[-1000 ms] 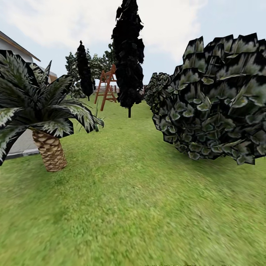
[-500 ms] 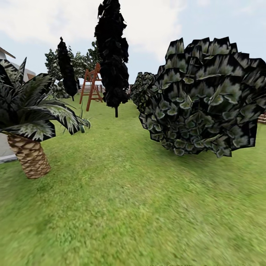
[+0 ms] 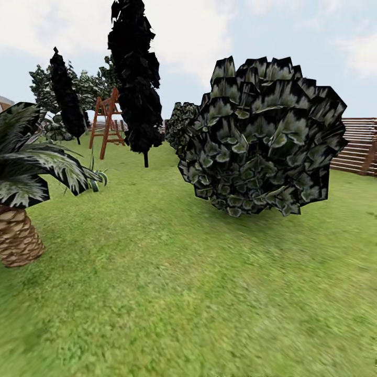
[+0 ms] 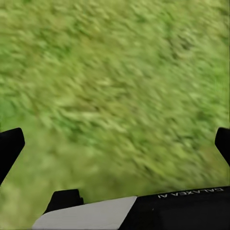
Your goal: Take the three Easter eggs out of the wicker basket on the lawn in the garden, then place them on the lawn next to a single tree (choose any tree) so that all three eggs are next to the same tree and none are left in the basket.
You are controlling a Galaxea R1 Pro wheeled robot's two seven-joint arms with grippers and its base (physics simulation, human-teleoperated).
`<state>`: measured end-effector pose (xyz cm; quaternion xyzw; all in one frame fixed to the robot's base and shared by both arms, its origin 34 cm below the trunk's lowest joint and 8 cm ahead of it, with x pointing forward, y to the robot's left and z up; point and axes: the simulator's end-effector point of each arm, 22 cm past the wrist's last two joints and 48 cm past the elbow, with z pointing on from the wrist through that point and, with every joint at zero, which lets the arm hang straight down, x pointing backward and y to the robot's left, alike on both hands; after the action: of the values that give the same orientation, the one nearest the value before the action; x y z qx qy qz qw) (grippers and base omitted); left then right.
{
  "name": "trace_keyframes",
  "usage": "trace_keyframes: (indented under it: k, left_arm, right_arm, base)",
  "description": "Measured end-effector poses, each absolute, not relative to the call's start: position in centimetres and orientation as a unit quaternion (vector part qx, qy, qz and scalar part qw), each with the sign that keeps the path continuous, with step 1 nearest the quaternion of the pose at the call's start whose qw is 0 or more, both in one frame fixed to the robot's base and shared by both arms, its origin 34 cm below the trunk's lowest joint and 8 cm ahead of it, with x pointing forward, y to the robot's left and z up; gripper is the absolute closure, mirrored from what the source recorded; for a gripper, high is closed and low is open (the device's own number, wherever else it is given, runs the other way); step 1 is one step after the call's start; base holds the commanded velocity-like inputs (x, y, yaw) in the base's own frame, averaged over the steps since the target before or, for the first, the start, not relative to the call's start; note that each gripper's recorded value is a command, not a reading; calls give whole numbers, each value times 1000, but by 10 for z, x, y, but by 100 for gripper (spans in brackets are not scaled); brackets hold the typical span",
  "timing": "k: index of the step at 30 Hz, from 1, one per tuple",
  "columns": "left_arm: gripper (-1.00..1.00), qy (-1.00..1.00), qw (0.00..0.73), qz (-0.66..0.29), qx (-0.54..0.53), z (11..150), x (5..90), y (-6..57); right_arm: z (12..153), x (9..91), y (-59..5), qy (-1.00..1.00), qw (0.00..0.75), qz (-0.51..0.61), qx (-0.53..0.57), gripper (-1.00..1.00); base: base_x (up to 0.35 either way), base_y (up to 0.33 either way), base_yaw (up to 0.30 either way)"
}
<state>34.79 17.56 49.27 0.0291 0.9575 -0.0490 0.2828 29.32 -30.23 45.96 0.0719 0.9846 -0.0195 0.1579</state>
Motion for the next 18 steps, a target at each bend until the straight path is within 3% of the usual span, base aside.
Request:
trace_keyframes:
  k: [18]
  left_arm:
    - [-100, 967, 251, -37, 27, 479, 320, 192]
  right_arm:
    - [459, 292, -300, 985, 157, -20, 72, -100]
  base:
    - [0, 0, -249]
